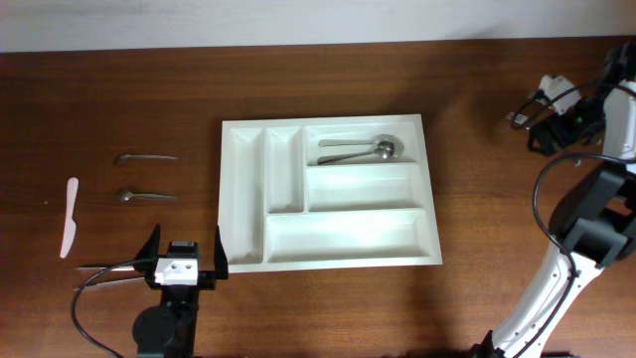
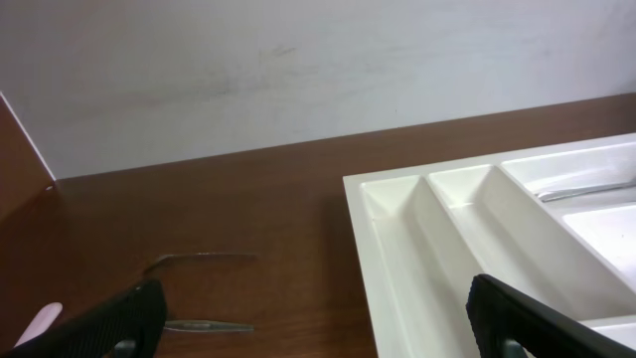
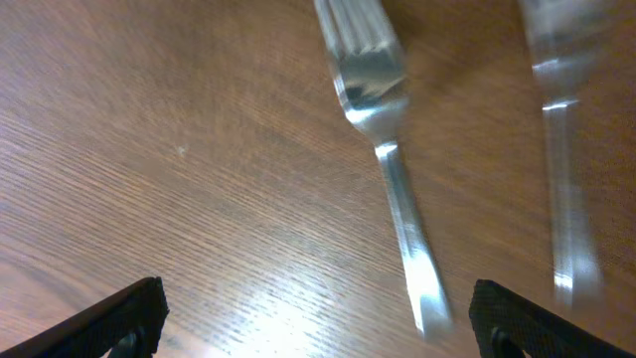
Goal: Pack container
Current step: 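Move the right gripper over a silver fork on the right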
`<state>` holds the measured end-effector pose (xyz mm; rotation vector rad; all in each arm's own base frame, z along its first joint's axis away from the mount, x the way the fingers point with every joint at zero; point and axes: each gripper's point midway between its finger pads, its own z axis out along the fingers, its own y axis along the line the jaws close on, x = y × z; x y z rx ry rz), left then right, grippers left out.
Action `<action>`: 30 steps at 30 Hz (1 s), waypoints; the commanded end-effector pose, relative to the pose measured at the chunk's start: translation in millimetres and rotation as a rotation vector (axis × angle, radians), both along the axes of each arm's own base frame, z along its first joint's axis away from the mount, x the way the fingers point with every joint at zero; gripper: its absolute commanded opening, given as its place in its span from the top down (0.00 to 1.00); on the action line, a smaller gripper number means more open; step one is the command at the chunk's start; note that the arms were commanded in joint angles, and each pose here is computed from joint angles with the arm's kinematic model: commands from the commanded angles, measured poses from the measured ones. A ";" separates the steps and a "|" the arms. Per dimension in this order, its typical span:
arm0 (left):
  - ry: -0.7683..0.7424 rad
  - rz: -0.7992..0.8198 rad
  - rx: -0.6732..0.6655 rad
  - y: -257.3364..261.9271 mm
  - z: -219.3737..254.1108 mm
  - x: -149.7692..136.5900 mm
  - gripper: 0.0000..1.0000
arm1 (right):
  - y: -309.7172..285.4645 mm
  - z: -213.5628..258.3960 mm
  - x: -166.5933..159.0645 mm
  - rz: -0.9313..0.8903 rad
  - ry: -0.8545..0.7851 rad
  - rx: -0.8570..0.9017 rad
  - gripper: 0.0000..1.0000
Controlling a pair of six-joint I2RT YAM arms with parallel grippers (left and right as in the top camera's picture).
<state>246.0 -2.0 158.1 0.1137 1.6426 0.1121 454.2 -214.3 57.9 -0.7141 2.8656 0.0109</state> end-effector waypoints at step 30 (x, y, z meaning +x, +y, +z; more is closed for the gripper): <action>-0.001 0.015 0.013 3.1 -0.3 0.1 0.01 | -26.6 -54.4 -9.1 0.062 0.069 -0.026 0.01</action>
